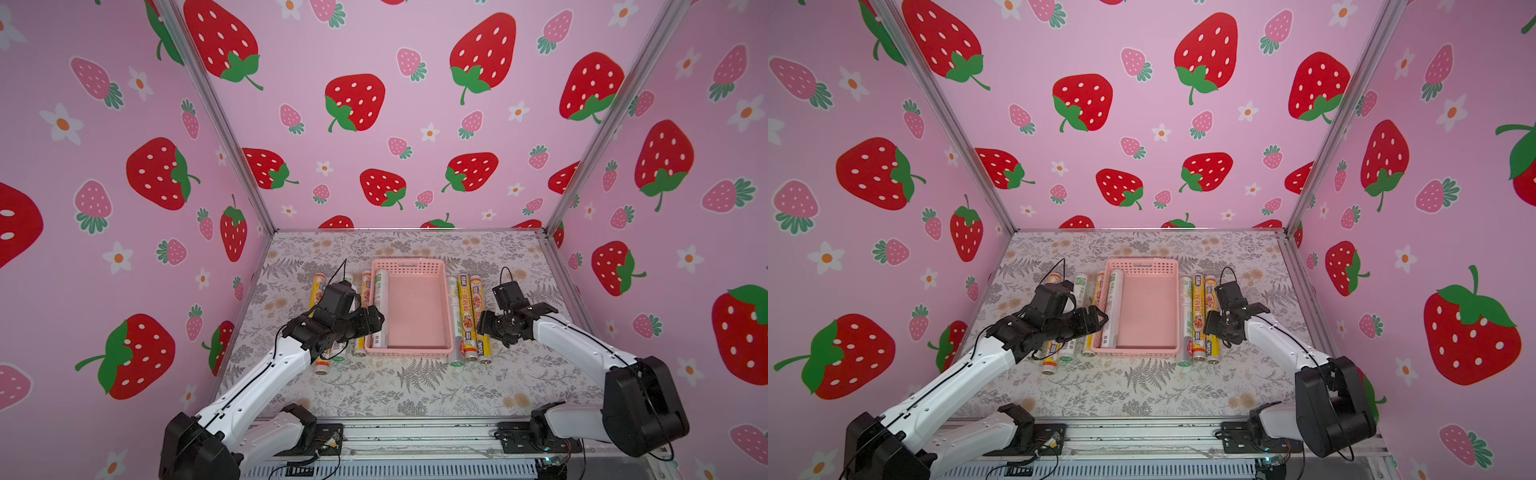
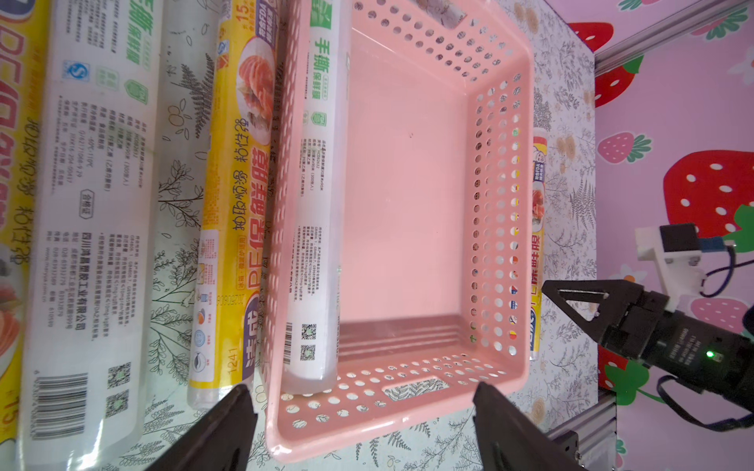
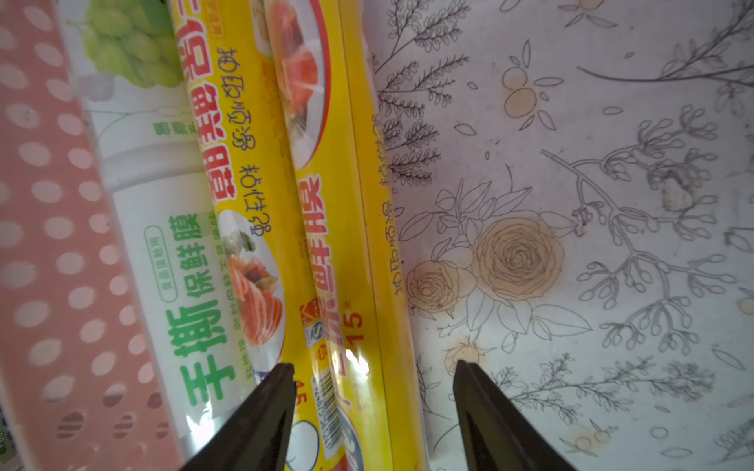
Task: Put the plastic wrap into the basket
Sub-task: Pick up the plastic wrap from the center of the board, then place the plastic wrap in the basket.
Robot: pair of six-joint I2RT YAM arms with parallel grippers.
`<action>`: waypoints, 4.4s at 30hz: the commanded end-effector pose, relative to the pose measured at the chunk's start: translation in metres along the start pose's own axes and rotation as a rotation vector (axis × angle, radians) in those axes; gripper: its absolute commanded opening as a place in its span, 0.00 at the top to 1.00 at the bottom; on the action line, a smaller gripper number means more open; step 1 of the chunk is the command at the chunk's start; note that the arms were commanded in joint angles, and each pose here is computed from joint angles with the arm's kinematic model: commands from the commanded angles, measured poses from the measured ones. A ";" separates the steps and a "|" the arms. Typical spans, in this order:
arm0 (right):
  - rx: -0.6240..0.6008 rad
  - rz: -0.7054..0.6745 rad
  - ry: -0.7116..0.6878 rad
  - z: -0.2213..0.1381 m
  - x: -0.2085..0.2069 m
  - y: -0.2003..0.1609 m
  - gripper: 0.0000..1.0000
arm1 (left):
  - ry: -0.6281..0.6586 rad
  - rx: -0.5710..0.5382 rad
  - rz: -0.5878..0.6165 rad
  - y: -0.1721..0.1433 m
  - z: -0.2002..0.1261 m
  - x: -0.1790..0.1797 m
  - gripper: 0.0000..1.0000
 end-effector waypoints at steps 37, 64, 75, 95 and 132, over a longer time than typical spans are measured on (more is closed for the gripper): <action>-0.046 -0.026 -0.212 0.026 -0.012 0.018 0.68 | -0.080 -0.193 0.095 0.015 -0.039 -0.021 0.12; -0.266 -0.168 0.155 -0.117 0.128 0.011 0.74 | -0.047 -0.091 0.088 0.017 -0.010 -0.032 0.10; -0.139 -0.134 0.299 -0.042 0.198 -0.021 0.80 | 0.034 -0.070 0.041 -0.005 -0.010 0.009 0.10; 0.046 -0.121 0.209 0.039 0.226 -0.061 0.80 | 0.036 -0.069 -0.001 -0.011 0.001 0.019 0.10; 0.112 -0.303 0.122 0.051 0.234 -0.080 0.75 | 0.050 -0.151 0.011 -0.017 -0.027 0.022 0.09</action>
Point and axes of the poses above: each gripper's point midway between its finger pads, its own z axis out along the fingers, its own x axis along the line the jaws close on, y = z × x, the point moved 9 cm from there along -z, back along the fingers, and after that the axes turned 6 degrees about z, right-handed, at the moved point
